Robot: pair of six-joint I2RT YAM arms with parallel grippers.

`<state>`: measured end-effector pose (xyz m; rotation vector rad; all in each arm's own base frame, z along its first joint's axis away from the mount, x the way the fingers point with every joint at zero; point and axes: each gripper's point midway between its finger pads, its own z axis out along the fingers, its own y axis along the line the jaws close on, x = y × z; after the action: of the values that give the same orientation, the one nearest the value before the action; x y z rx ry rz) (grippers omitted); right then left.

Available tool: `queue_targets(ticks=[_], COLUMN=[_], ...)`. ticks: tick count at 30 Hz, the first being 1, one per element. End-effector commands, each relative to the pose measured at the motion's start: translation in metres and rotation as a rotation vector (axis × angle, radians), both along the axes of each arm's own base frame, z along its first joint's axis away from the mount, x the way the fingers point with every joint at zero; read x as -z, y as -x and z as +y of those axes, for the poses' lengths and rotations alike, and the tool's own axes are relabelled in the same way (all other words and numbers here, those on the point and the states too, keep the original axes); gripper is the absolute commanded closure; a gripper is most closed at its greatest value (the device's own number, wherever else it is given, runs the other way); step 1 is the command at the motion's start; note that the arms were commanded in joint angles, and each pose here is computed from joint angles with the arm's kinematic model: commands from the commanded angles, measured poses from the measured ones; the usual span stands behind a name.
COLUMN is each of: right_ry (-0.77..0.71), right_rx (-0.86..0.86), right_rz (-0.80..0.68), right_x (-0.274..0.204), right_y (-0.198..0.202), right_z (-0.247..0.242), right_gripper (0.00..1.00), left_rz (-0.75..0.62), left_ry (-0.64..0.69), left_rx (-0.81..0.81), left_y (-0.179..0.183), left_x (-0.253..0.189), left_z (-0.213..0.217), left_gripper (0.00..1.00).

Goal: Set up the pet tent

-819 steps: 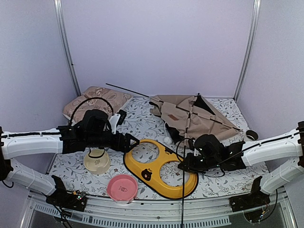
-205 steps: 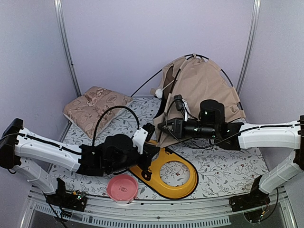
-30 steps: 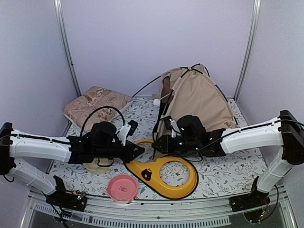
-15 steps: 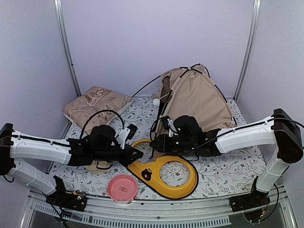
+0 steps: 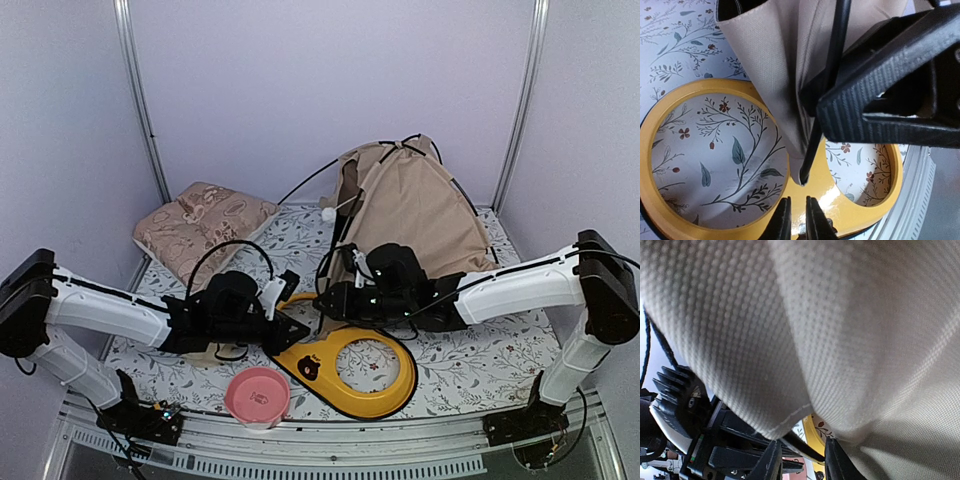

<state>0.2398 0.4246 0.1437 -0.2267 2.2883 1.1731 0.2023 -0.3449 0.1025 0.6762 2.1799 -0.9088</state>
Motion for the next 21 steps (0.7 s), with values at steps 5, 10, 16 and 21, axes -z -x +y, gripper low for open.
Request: queue_targets(ticks=[5, 10, 16, 21], right_ry=[-0.065, -0.069, -0.067, -0.056], right_rx=[-0.007, -0.019, -0.028, -0.037], right_rz=[0.009, 0.020, 0.019, 0.026], right_x=[-0.013, -0.008, -0.001, 0.007], right_y=[0.009, 0.009, 0.007, 0.004], right_z=[0.000, 0.004, 0.009, 0.013], right_gripper=[0.68, 0.68, 0.68, 0.68], left_rz=[-0.044, -0.042, -0.034, -0.033], left_ry=[0.095, 0.087, 0.084, 0.086], left_rx=[0.043, 0.052, 0.063, 0.072], left_y=[-0.006, -0.006, -0.004, -0.002], left_x=[-0.020, -0.015, -0.009, -0.007], left_z=[-0.031, -0.035, -0.038, -0.041], left_gripper=[0.89, 0.89, 0.95, 1.00])
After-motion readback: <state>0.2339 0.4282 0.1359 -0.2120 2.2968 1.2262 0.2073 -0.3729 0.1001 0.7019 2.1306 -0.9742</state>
